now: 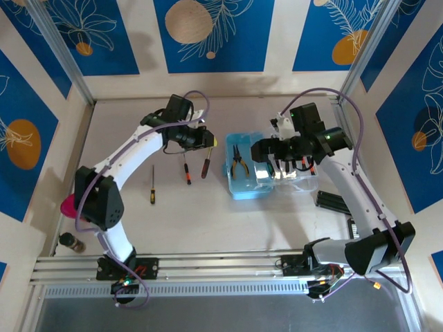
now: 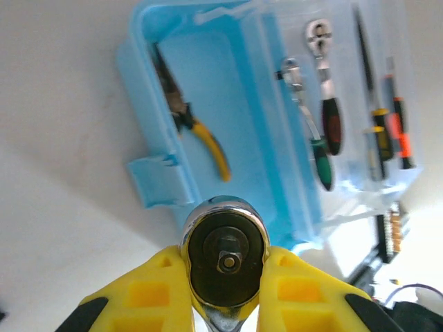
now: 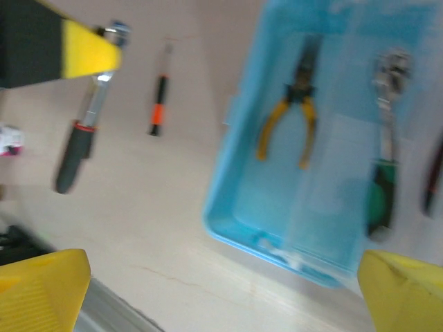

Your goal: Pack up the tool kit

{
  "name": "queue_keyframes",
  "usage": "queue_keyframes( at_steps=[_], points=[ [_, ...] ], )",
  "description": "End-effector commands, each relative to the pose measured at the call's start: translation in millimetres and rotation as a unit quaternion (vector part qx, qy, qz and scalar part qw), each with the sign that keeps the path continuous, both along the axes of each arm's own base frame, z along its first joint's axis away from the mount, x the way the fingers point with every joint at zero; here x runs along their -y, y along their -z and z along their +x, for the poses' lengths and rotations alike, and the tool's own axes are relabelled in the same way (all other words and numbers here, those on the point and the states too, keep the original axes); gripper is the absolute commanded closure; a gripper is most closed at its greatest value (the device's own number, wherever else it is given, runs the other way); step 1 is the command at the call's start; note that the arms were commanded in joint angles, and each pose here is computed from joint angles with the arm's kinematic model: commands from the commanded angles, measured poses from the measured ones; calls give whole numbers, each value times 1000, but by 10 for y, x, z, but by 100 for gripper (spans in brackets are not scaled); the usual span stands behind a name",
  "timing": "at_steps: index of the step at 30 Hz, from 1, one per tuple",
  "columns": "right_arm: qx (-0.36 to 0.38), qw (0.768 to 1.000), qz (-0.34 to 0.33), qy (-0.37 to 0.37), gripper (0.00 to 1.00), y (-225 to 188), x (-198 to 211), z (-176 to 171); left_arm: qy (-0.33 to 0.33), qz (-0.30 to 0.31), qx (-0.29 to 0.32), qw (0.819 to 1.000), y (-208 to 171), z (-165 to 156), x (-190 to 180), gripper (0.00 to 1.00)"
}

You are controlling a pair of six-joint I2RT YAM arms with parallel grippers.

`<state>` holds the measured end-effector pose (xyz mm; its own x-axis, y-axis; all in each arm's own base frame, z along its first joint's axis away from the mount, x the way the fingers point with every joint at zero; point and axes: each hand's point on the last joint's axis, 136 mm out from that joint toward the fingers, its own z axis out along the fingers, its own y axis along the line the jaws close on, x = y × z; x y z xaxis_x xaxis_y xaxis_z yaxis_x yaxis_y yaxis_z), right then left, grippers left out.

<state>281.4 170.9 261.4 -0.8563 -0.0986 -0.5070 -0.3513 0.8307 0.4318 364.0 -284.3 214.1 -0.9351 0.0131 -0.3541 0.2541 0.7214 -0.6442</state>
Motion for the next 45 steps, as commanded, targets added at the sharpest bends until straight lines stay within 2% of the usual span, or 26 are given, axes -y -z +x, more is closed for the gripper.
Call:
queue_keyframes(
  at_steps=[1,7,12,21,27,37,39,40,41,45],
  points=[
    [-8,996,77,-37,1,-101,-388,-5,8,-107,27,994,-496,-22,220,100],
    [-34,996,77,-34,1,153,-705,89,6,-135,29,990,-574,-40,360,100],
    [-39,992,112,-44,7,189,-979,107,14,-143,30,989,-588,-61,440,100],
    [-53,989,124,-58,18,302,-1276,108,21,-142,24,989,-534,-80,477,100],
    [-65,989,119,-64,40,390,-1360,115,27,-148,29,988,-580,-93,497,100],
    [-61,990,110,-57,99,379,-1319,103,31,-150,23,988,-503,-124,505,100],
    [-60,991,108,-54,100,369,-1293,97,32,-148,24,988,-508,-132,499,100],
    [-60,991,107,-54,100,369,-1283,86,32,-145,26,989,-501,-134,491,98],
    [-59,991,105,-52,100,366,-1265,85,31,-142,27,989,-492,-132,479,93],
    [-60,993,93,-40,100,382,-1141,72,31,-114,39,992,-482,-117,394,58]
  ],
)
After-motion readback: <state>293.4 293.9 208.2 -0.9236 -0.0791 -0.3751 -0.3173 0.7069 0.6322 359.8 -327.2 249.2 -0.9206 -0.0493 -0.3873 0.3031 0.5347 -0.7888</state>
